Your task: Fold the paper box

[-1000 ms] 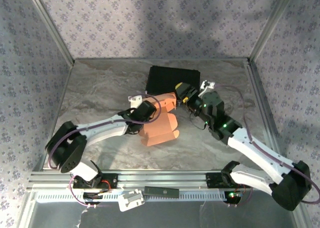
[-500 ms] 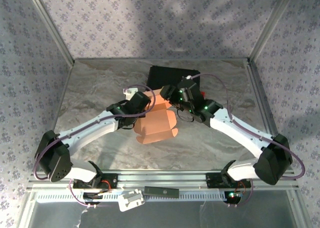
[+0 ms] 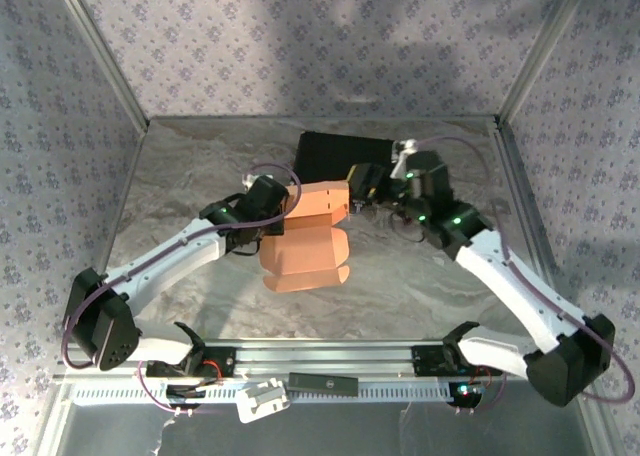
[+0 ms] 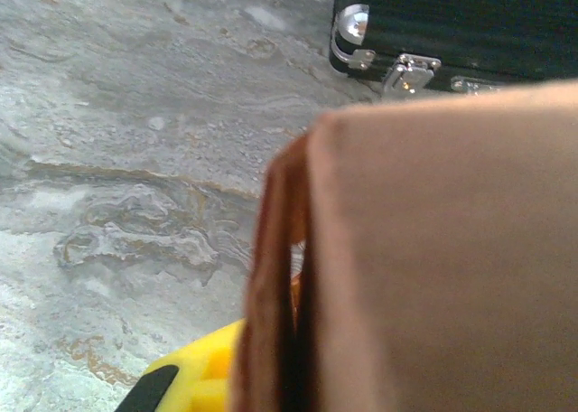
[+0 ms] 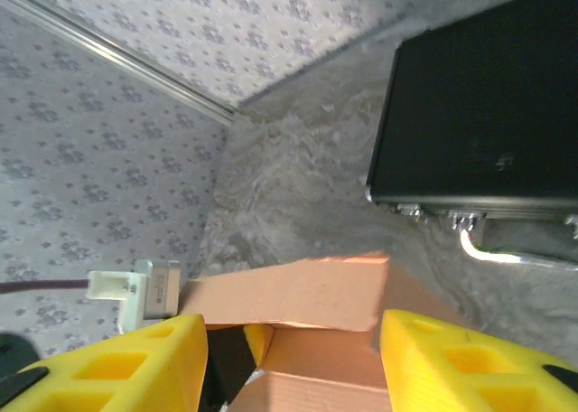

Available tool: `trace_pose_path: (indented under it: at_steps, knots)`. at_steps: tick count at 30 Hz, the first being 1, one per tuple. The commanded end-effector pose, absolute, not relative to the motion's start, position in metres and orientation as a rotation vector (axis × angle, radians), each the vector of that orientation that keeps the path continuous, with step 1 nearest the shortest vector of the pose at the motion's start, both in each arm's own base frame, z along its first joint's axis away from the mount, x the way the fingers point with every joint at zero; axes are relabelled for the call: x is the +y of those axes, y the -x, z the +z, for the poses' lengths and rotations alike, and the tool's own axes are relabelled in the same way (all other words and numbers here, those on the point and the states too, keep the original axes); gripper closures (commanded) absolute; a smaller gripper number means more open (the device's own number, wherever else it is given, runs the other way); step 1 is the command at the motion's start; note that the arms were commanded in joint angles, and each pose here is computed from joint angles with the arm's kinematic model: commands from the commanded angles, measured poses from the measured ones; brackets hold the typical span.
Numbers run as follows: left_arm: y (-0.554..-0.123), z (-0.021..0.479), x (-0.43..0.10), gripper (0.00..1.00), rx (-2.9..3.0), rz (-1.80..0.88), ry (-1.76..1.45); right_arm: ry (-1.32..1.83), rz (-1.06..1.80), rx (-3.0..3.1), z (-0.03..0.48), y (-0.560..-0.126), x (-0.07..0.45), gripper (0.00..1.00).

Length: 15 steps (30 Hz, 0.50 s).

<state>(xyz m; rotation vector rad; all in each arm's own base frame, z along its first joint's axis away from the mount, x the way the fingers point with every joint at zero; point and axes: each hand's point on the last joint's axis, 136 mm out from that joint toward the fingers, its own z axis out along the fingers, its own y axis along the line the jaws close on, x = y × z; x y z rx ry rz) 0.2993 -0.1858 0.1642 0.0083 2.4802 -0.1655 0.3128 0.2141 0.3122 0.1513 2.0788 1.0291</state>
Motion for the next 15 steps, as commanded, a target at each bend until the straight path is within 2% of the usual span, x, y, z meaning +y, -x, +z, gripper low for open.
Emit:
trace_pose_path:
  at_steps: [1, 6, 9, 15]
  knots:
    - [-0.301, 0.191, -0.215, 1.0, 2.458, -0.435, -0.228, 0.167, 1.068, 2.111, 0.31, -0.292, 0.208, 0.52]
    - [-0.312, 0.203, -0.225, 1.0, 2.451, -0.478, -0.365, 0.261, 1.117, 2.101, 0.287, -0.296, 0.199, 0.59]
    - [-0.32, 0.201, -0.221, 1.0, 2.473, -0.418, -0.356, 0.127, 1.015, 2.138, 0.287, -0.309, 0.184, 0.63]
    - [-0.329, 0.199, -0.214, 1.0, 2.464, -0.367, -0.267, -0.022, 0.931, 2.037, 0.333, -0.303, 0.178, 0.56]
